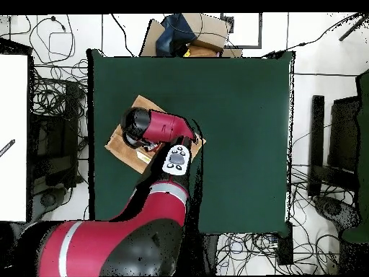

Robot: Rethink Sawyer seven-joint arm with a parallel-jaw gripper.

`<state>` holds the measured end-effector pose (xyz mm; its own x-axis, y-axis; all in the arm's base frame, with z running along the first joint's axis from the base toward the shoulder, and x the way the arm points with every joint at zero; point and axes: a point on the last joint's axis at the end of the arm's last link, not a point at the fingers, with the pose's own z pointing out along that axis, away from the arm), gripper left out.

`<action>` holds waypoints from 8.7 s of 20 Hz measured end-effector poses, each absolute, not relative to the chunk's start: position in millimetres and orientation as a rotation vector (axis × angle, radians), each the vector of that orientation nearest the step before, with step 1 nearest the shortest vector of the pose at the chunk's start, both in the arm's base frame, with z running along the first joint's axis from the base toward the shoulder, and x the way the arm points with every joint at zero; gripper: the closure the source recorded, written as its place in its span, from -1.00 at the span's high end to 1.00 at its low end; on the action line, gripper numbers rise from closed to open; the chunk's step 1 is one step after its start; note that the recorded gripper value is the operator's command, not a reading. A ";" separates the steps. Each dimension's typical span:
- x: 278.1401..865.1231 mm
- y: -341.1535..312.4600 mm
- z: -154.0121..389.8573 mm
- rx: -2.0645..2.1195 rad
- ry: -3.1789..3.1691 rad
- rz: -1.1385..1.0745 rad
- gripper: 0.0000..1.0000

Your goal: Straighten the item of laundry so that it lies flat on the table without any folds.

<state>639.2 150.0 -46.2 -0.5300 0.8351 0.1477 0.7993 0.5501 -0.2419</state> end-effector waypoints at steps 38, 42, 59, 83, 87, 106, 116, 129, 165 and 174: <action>682.0 215.8 -51.4 -1.591 -2.453 0.137 1.00; 684.0 217.3 -46.6 -1.604 -2.428 0.136 1.00; 729.4 229.2 8.0 -1.646 -2.406 -0.001 1.00; 695.5 262.1 11.9 -1.616 -2.385 0.021 1.00; 684.1 278.5 27.2 -1.608 -2.395 0.011 1.00; 665.3 248.1 -1.4 -1.811 -2.466 -0.024 1.00; 654.8 255.5 -27.4 -1.780 -2.469 0.014 1.00; 645.5 271.0 -48.5 -1.737 -2.488 0.039 1.00; 605.5 245.0 -36.3 -1.874 -2.382 -0.006 1.00; 615.4 227.0 -43.7 -1.939 -2.373 -0.041 1.00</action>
